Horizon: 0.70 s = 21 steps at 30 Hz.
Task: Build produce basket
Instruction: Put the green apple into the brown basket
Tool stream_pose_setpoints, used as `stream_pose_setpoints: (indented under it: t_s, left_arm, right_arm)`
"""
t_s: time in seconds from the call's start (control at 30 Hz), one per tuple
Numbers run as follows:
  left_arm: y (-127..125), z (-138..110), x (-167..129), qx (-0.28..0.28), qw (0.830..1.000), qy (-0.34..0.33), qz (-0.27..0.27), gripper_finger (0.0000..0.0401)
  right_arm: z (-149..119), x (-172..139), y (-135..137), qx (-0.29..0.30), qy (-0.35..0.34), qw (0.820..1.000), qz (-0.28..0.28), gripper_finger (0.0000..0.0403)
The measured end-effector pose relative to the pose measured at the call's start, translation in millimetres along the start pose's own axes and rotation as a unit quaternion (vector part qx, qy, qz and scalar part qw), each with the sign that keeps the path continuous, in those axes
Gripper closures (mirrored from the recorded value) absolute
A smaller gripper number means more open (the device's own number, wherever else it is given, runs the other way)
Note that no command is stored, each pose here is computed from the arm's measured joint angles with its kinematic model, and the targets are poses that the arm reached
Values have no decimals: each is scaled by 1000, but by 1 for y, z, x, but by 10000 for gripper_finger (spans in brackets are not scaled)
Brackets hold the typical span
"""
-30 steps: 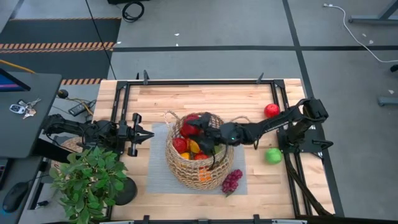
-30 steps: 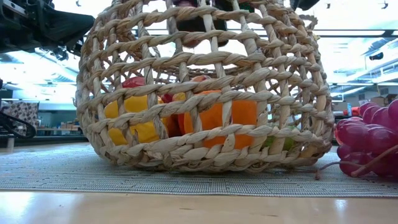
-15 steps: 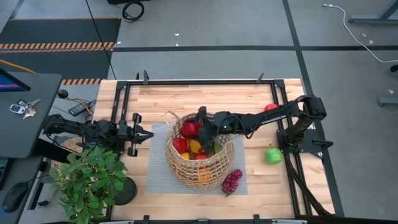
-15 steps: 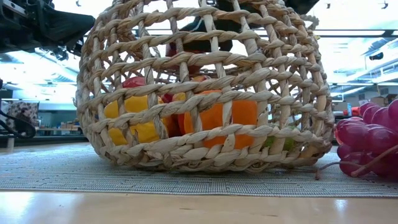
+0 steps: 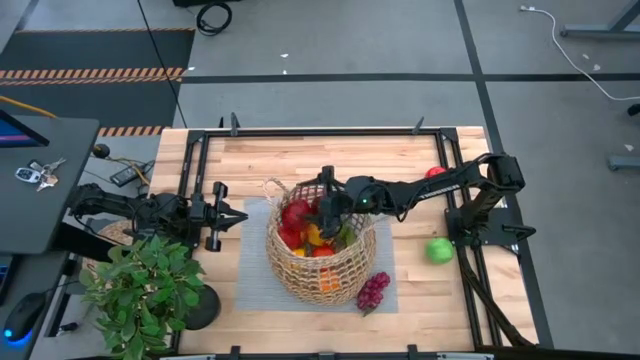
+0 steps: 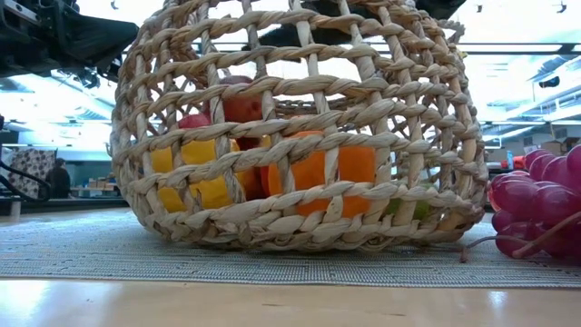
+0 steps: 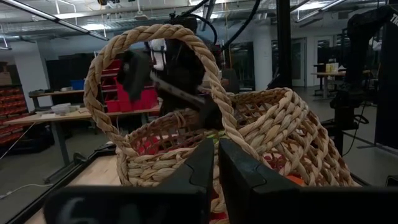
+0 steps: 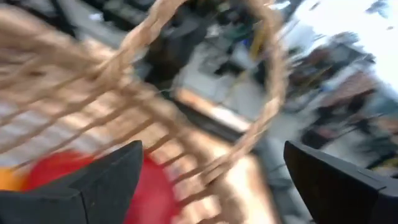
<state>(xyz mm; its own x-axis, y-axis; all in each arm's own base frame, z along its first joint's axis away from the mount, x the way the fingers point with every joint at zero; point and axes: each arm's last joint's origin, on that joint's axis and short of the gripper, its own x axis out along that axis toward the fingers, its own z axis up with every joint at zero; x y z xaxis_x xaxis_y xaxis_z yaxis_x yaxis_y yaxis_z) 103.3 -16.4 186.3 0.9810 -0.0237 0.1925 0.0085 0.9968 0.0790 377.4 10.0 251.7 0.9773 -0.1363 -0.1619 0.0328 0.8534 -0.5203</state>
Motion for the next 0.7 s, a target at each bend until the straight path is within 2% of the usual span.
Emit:
stream_pose_setpoints:
  t_s: [0.1, 0.17, 0.27, 0.37, 0.5, 0.7]
  left_arm:
    - [0, 0, 0, 0, 1000, 0, 0, 365]
    - [0, 0, 0, 0, 1000, 0, 0, 366]
    - [0, 0, 0, 0, 1000, 0, 0, 369]
    - [0, 0, 0, 0, 1000, 0, 0, 373]
    - [0, 0, 0, 0, 1000, 0, 0, 371]
    - [0, 0, 0, 0, 1000, 0, 0, 365]
  right_arm:
    - [14, -4, -1, -27, -13, 996, -83, 9]
    - [28, -13, -3, -37, -19, 987, -153, 9]
    - [53, -32, -4, -19, -21, 967, -253, 10]
    - [75, -53, 1, 4, -23, 953, -303, 12]
    - [99, -78, 12, 28, -53, 954, -293, 17]
    - [120, -105, 45, 6, -75, 972, -222, 25]
